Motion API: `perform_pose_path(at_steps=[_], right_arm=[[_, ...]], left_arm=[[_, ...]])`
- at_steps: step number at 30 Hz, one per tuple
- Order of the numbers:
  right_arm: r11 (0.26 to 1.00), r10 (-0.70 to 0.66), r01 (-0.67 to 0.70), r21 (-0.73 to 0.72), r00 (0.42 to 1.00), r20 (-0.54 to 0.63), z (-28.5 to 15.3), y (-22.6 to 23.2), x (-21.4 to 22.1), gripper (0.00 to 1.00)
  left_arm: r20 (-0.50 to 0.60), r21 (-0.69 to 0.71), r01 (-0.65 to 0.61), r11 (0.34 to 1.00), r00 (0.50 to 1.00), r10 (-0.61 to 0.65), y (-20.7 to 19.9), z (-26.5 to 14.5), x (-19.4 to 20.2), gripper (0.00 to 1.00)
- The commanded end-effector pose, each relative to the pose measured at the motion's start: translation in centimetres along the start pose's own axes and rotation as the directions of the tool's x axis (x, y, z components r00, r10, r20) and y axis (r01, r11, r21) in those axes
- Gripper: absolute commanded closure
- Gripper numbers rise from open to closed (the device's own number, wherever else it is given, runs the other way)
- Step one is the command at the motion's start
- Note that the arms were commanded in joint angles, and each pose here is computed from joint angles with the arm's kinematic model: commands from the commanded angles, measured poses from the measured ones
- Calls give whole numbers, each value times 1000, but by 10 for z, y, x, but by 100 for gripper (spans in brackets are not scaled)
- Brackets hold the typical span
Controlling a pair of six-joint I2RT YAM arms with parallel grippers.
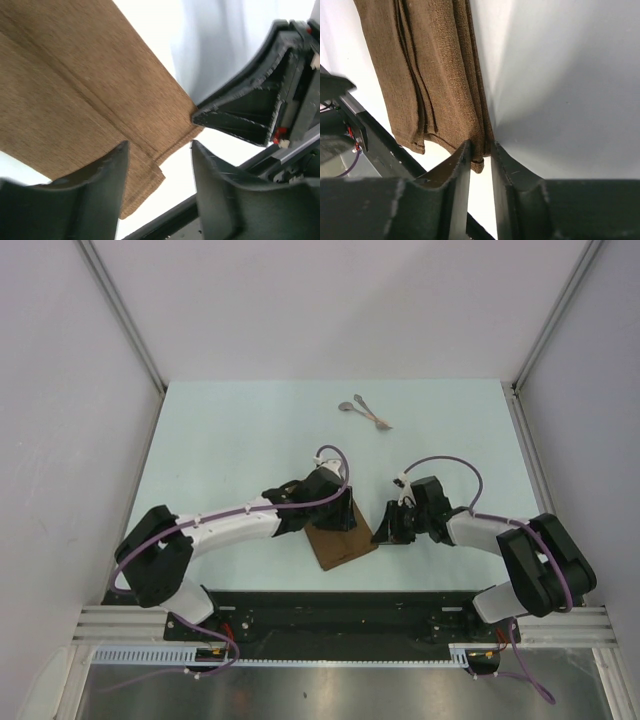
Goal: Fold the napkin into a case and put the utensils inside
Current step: Pick up the 2/3-rectangle-folded napkin from the center of the board.
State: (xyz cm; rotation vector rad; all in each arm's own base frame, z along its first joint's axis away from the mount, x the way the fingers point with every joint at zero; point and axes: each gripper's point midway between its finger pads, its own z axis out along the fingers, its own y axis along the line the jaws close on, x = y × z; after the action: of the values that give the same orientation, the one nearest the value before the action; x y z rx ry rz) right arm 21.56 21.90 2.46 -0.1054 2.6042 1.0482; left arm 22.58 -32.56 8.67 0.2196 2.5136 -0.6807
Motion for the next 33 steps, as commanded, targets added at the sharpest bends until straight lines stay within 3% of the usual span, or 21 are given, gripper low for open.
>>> perform_pose_path(at_steps=[1,5,13,16,17,19,20,23,26,33], right_arm=[[999,-34,35,-37,999,12,2,8,0,77],[997,-46,47,-64,999,19,3,20,1,85],[990,-26,34,-134,998,61,1,57,9,96],[988,-20,31,-148,997,78,-4,64,9,85],[990,-9,22,-140,996,92,-7,62,5,72],[994,9,4,-113,994,108,-15,58,1,59],[997,23,-12,-80,990,143,-19,50,-7,47],[999,43,-46,10,978,203,-32,34,-17,35],[985,78,-112,130,967,243,-44,8,-22,31],[949,126,-183,257,967,223,-44,-27,-16,30]], left_arm=[[3,55,70,996,998,-71,-2,-12,-23,34],[-89,-22,143,989,985,-145,15,0,-19,29],[-158,-147,140,979,974,-163,13,23,-36,33],[-173,-182,121,976,973,-153,12,29,-37,35],[-173,-198,112,974,974,-147,13,31,-36,35],[-159,-260,84,962,979,-128,17,32,-39,35],[-155,-274,76,959,980,-122,17,33,-39,35],[-154,-325,76,943,979,-132,20,38,-36,35],[-153,-360,64,931,980,-126,19,44,-33,35],[-153,-496,16,868,983,-105,23,59,-30,36]])
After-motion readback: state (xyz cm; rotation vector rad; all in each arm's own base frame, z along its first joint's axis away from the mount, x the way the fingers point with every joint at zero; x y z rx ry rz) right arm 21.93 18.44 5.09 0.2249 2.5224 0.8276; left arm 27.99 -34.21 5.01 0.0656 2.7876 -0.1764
